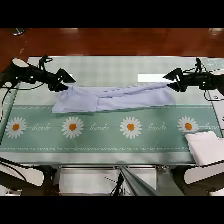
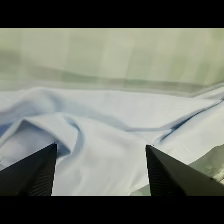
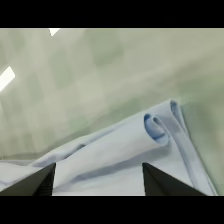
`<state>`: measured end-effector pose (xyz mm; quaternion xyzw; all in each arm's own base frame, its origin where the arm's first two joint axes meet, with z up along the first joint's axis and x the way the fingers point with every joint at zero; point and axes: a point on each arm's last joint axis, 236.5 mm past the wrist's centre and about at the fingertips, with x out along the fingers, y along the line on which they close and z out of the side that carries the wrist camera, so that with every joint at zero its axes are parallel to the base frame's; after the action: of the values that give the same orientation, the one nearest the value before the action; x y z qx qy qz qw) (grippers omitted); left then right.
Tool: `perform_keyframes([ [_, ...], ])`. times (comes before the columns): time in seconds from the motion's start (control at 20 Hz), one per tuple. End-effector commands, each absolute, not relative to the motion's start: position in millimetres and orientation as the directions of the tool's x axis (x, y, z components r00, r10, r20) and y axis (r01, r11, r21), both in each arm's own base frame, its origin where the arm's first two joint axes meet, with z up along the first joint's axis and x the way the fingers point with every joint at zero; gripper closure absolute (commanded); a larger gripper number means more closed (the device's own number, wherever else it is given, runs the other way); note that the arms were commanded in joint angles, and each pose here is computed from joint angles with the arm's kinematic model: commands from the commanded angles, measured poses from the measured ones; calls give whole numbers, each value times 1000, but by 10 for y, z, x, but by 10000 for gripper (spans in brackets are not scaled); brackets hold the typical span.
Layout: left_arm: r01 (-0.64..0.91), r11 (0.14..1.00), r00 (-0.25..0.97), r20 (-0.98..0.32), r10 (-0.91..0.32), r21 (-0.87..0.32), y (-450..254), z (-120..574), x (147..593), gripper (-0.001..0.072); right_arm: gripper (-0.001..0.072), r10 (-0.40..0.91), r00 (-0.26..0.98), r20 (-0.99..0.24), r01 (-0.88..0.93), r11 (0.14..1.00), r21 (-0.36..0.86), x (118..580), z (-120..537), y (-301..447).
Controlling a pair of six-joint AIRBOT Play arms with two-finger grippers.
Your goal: Fold the shirts.
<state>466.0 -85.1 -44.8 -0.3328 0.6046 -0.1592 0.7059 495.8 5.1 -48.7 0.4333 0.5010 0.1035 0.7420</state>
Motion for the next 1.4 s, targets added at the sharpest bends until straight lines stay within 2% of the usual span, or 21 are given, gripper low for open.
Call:
perform_keyframes([
  [0.0, -137, 828, 72, -839, -539, -543, -447, -461, 4347, 100, 89, 635, 431, -641, 256, 595, 762, 4815, -356, -92],
  [0.1, -149, 894, -6, -903, -429, -424, 54, -398, 4066, 100, 89, 648, 395, -651, 269, 596, 756, 4622, -289, -370],
  [0.15, -172, 903, 2, -917, -399, -394, 235, -331, 3991, 98, 89, 639, 382, -668, 288, 605, 742, 4516, -312, -516],
  [0.2, -197, 898, 42, -919, -393, -393, 353, -244, 3955, 32, 90, 625, 353, -696, 308, 625, 717, 4394, -379, -644],
  [0.25, -213, 887, 95, -912, -399, -410, 389, -164, 3946, 0, 90, 599, 322, -733, 333, 653, 680, 4278, -487, -759],
  [0.35, -176, 845, 222, -856, -466, -506, 178, -3, 3932, 0, 90, 563, 287, -775, 372, 680, 632, 4165, -697, -810],
  [0.5, -76, 763, 375, -727, -575, -642, -405, 166, 3816, 0, 90, 554, 299, -777, 382, 677, 630, 4242, -881, -650],
  [0.6, -38, 746, 379, -700, -605, -665, -710, 116, 3655, 0, 90, 573, 293, -766, 354, 679, 643, 4343, -948, -431],
  [0.7, 25, 750, 319, -706, -633, -661, -984, 25, 3518, 0, 90, 599, 283, -749, 332, 671, 662, 4427, -1008, -177],
  [0.85, 78, 764, 327, -708, -626, -640, -1239, -9, 3590, 1, 91, 644, 228, -730, 269, 679, 683, 4440, -1025, 281],
  [0.9, 94, 772, 345, -707, -617, -628, -1303, -12, 3642, 2, 118, 654, 206, -728, 251, 684, 686, 4419, -1018, 408],
  [0.95, 106, 772, 356, -701, -617, -626, -1372, -4, 3675, 4, 260, 668, 184, -722, 236, 683, 692, 4388, -990, 520],
  [1.0, 111, 761, 361, -687, -630, -639, -1461, 20, 3694, 5, 554, 678, 163, -717, 210, 686, 697, 4345, -929, 599],
  [1.05, 111, 745, 358, -673, -647, -658, -1542, 42, 3694, 17, 693, 683, 156, -713, 188, 689, 701, 4314, -828, 627],
  [1.1, 114, 735, 349, -666, -659, -668, -1606, 43, 3681, 271, 692, 680, 158, -716, 162, 698, 698, 4288, -698, 623],
  [1.15, 118, 732, 340, -666, -664, -671, -1649, 32, 3665, 681, 692, 652, 170, -739, 134, 727, 673, 4255, -545, 557],
  [1.35, 160, 738, 323, -672, -666, -655, -1897, -45, 3648, 685, 693, 495, 263, -828, 29, 854, 520, 3924, 151, 319],
])
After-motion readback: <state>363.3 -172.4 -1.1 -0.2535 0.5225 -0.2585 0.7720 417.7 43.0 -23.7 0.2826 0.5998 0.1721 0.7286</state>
